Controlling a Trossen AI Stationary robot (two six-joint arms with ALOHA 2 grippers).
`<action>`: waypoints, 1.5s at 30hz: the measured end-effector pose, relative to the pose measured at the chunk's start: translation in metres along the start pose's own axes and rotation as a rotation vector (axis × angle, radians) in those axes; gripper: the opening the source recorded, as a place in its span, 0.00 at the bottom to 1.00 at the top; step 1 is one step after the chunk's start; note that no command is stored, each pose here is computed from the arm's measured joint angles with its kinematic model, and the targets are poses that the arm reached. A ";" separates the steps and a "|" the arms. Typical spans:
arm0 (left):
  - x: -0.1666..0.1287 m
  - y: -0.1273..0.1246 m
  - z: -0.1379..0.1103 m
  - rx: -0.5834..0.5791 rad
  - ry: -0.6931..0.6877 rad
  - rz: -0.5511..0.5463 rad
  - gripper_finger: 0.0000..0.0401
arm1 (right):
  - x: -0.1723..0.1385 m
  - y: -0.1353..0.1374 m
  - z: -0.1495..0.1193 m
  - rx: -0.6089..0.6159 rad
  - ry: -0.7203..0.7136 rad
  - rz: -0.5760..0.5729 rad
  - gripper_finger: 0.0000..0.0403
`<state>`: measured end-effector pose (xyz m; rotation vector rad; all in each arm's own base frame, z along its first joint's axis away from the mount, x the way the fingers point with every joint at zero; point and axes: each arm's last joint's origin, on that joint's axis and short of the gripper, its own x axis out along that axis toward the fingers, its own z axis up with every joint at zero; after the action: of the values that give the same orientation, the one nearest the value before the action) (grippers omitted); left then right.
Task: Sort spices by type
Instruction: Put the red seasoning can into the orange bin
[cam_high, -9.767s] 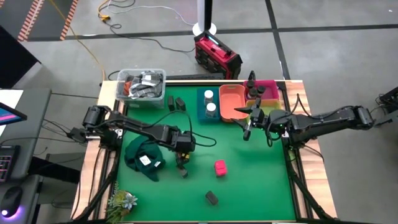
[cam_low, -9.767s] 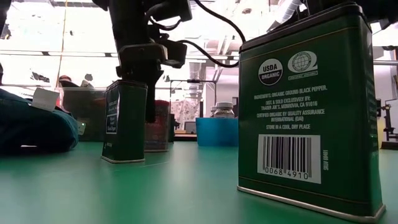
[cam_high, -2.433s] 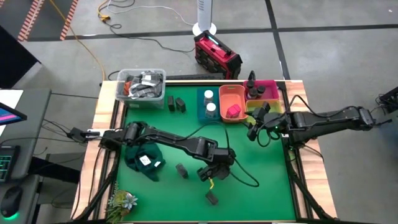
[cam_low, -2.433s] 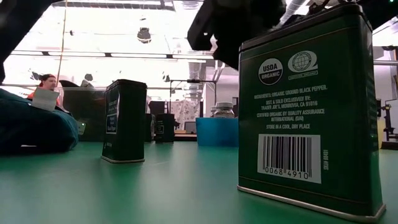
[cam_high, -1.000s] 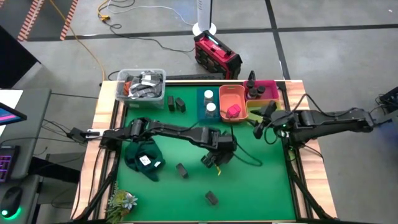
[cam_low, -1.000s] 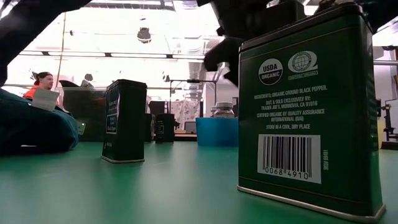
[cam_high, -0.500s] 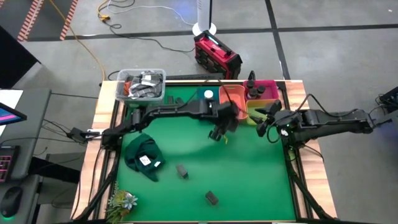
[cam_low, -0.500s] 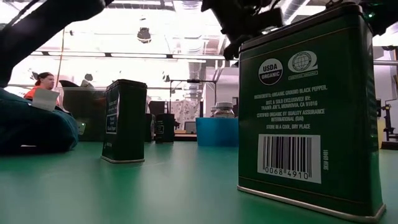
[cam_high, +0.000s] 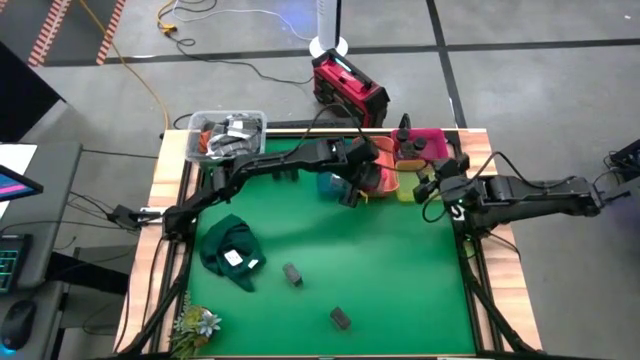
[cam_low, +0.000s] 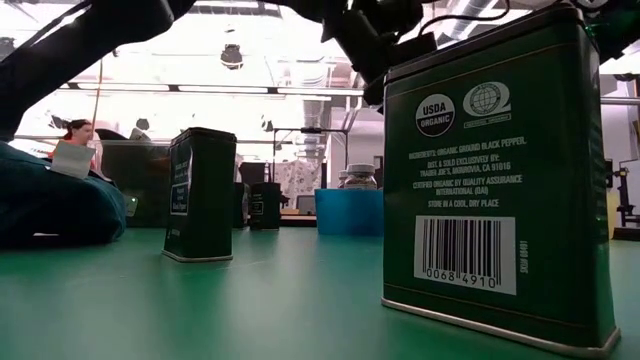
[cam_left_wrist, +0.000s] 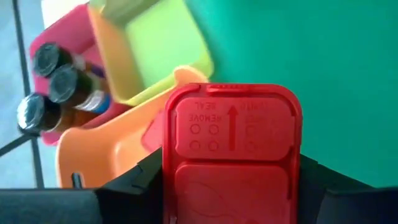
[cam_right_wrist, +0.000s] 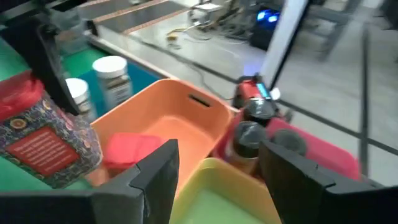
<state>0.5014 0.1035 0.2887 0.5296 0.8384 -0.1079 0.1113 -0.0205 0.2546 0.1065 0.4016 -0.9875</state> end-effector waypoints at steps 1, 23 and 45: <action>0.000 0.003 -0.002 -0.007 -0.001 0.007 0.51 | 0.000 -0.001 0.000 0.003 -0.006 -0.017 0.62; 0.002 0.094 -0.065 -0.630 -0.127 0.290 0.51 | 0.000 -0.002 -0.001 0.004 -0.009 -0.040 0.62; 0.030 0.061 -0.062 -0.649 0.008 0.170 0.51 | -0.001 0.005 0.012 -0.015 -0.099 0.003 0.62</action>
<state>0.4970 0.1899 0.2575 -0.0127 0.7793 0.3165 0.1183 -0.0207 0.2658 0.0440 0.3181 -0.9824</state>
